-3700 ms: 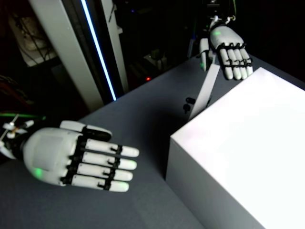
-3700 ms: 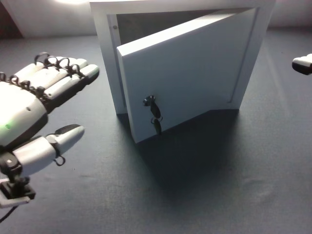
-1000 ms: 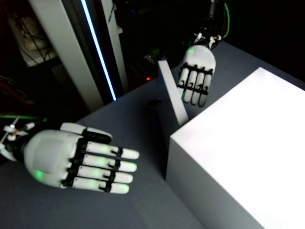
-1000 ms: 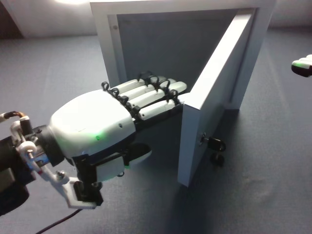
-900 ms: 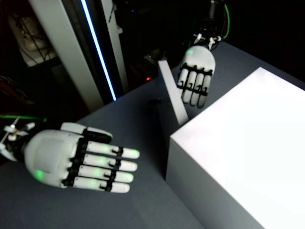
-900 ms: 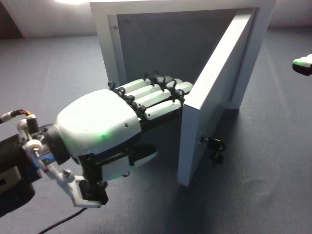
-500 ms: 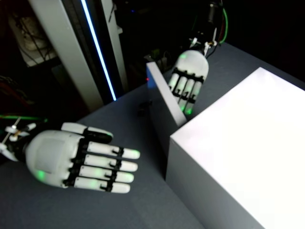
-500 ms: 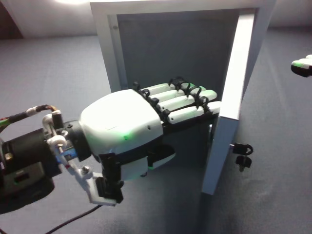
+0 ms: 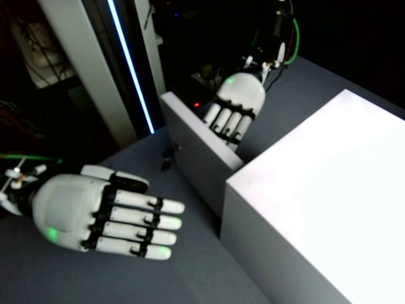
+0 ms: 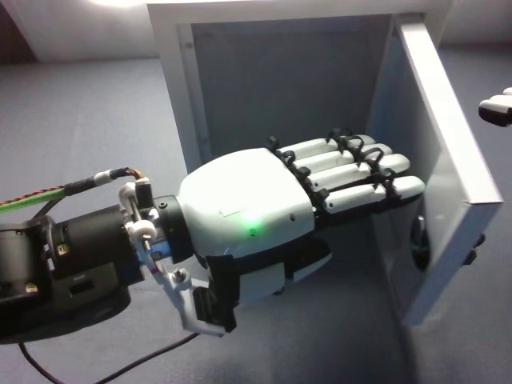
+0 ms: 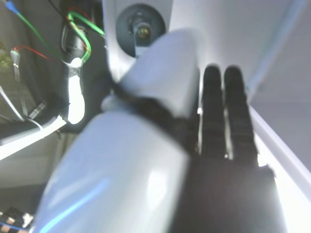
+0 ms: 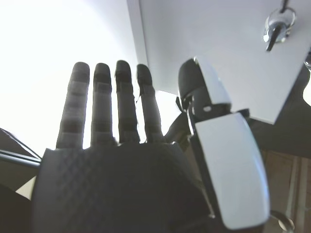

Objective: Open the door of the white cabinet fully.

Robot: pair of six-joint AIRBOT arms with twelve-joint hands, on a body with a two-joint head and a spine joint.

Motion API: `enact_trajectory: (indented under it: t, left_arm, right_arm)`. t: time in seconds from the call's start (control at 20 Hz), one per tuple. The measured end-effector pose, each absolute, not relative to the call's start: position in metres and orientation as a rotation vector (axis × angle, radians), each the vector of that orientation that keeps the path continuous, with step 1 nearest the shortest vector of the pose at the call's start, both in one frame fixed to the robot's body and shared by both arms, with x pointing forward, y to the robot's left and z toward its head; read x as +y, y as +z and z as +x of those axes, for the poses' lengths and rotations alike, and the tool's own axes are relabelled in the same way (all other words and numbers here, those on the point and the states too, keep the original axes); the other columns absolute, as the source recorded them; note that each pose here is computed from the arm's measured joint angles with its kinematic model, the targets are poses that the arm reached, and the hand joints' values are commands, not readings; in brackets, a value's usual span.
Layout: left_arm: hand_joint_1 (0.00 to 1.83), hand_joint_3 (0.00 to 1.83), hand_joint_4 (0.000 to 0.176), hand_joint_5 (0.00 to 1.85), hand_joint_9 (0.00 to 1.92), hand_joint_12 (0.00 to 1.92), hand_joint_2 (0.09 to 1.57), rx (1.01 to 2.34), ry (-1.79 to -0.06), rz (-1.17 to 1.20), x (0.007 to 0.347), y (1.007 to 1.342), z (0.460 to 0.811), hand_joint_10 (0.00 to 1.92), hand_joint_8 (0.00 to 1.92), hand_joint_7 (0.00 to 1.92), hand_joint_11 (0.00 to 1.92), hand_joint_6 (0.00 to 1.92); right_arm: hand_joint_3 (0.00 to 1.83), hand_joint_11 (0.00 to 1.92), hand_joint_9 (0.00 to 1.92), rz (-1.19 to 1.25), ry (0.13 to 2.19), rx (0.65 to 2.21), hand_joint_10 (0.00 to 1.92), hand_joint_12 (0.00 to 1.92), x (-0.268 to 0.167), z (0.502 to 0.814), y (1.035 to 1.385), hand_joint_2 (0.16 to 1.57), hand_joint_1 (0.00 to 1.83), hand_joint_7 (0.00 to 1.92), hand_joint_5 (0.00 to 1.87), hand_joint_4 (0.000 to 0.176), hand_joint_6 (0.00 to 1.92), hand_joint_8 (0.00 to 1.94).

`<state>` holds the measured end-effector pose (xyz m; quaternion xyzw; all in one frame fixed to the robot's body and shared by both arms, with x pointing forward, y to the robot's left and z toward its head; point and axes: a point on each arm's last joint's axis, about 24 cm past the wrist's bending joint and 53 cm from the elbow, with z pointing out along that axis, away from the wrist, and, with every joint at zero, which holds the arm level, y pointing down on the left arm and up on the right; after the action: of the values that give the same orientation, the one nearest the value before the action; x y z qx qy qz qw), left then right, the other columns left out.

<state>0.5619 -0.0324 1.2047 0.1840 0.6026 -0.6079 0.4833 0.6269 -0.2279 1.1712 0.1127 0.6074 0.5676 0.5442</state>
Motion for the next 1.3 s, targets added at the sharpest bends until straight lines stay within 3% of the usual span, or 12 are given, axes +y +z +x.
enact_trajectory:
  t: [0.15, 0.2, 0.45, 0.5, 0.6, 0.75, 0.85, 0.95, 1.1, 1.2, 1.25, 1.3]
  left_arm:
    - [1.0, 0.12, 0.0, 0.08, 0.1, 0.07, 1.47, 1.458, -1.494, 0.453, -0.041, 1.207, 0.562, 0.01, 0.0, 0.09, 0.12, 0.0]
    - [1.06, 0.07, 0.0, 0.02, 0.04, 0.04, 1.38, 1.452, -1.507, 0.474, -0.049, 1.206, 0.557, 0.0, 0.0, 0.01, 0.11, 0.0]
    - [1.19, 0.01, 0.0, 0.04, 0.05, 0.03, 1.27, 1.452, -1.511, 0.479, -0.053, 1.206, 0.556, 0.01, 0.01, 0.03, 0.13, 0.01]
    - [1.19, 0.01, 0.0, 0.04, 0.05, 0.03, 1.27, 1.454, -1.507, 0.477, -0.052, 1.206, 0.557, 0.01, 0.01, 0.03, 0.13, 0.01]
    - [0.98, 0.09, 0.0, 0.04, 0.06, 0.02, 1.44, 1.459, -1.497, 0.452, -0.039, 1.207, 0.56, 0.0, 0.01, 0.04, 0.13, 0.0]
    - [1.13, 0.83, 0.0, 0.13, 0.07, 0.01, 1.04, 1.504, -1.468, 0.378, -0.009, 1.198, 0.565, 0.0, 0.0, 0.06, 0.13, 0.0]
    - [1.27, 0.88, 0.0, 0.12, 0.08, 0.01, 0.95, 1.519, -1.456, 0.338, 0.008, 1.195, 0.565, 0.0, 0.0, 0.07, 0.17, 0.0]
    - [1.13, 0.73, 0.0, 0.11, 0.12, 0.02, 1.1, 1.535, -1.437, 0.27, 0.032, 1.192, 0.569, 0.0, 0.0, 0.09, 0.2, 0.0]
    - [1.09, 0.36, 0.0, 0.11, 0.09, 0.0, 1.31, 1.535, -1.368, 0.141, 0.079, 1.191, 0.575, 0.0, 0.0, 0.07, 0.13, 0.0]
    - [0.85, 0.14, 0.0, 0.15, 0.09, 0.01, 1.47, 1.512, -1.332, 0.061, 0.107, 1.196, 0.576, 0.0, 0.0, 0.08, 0.13, 0.0]
    - [0.85, 0.14, 0.0, 0.15, 0.09, 0.01, 1.47, 1.498, -1.316, 0.043, 0.117, 1.199, 0.576, 0.0, 0.0, 0.08, 0.13, 0.0]
    - [0.72, 0.12, 0.0, 0.12, 0.07, 0.0, 1.52, 1.481, -1.303, 0.016, 0.128, 1.203, 0.574, 0.0, 0.0, 0.06, 0.12, 0.0]
  right_arm:
    - [0.01, 0.19, 0.21, 0.269, 1.347, 1.441, 0.0, 0.02, -0.228, 0.627, 1.171, 1.37, 0.66, 0.29, 0.3, 0.0, 0.0, 0.0]
    - [0.0, 0.18, 0.21, 0.27, 1.346, 1.442, 0.0, 0.01, -0.228, 0.627, 1.171, 1.36, 0.67, 0.29, 0.3, 0.0, 0.0, 0.0]
    - [0.0, 0.24, 0.23, 0.272, 1.347, 1.44, 0.01, 0.04, -0.228, 0.627, 1.171, 1.34, 0.64, 0.28, 0.3, 0.001, 0.0, 0.0]
    - [0.0, 0.24, 0.23, 0.275, 1.347, 1.439, 0.01, 0.04, -0.229, 0.628, 1.171, 1.34, 0.64, 0.28, 0.3, 0.001, 0.0, 0.0]
    - [0.0, 0.2, 0.23, 0.273, 1.349, 1.441, 0.01, 0.03, -0.228, 0.627, 1.171, 1.35, 0.66, 0.3, 0.31, 0.0, 0.0, 0.0]
    - [0.0, 0.18, 0.21, 0.285, 1.347, 1.435, 0.0, 0.02, -0.23, 0.628, 1.171, 1.36, 0.68, 0.27, 0.29, 0.0, 0.0, 0.0]
    - [0.0, 0.22, 0.24, 0.29, 1.349, 1.428, 0.01, 0.04, -0.231, 0.628, 1.173, 1.37, 0.75, 0.28, 0.31, 0.0, 0.0, 0.0]
    - [0.0, 0.27, 0.27, 0.303, 1.347, 1.415, 0.01, 0.06, -0.234, 0.63, 1.175, 1.38, 0.68, 0.3, 0.3, 0.0, 0.0, 0.0]
    - [0.0, 0.25, 0.27, 0.318, 1.347, 1.38, 0.0, 0.05, -0.239, 0.631, 1.181, 1.37, 0.77, 0.3, 0.29, 0.0, 0.0, 0.0]
    - [0.0, 0.27, 0.28, 0.321, 1.357, 1.36, 0.0, 0.06, -0.239, 0.63, 1.185, 1.36, 0.76, 0.3, 0.31, 0.0, 0.0, 0.0]
    - [0.0, 0.27, 0.28, 0.323, 1.36, 1.351, 0.0, 0.06, -0.24, 0.629, 1.187, 1.36, 0.76, 0.3, 0.31, 0.0, 0.0, 0.0]
    - [0.0, 0.27, 0.27, 0.327, 1.365, 1.337, 0.0, 0.06, -0.241, 0.628, 1.189, 1.37, 0.76, 0.29, 0.3, 0.0, 0.0, 0.0]
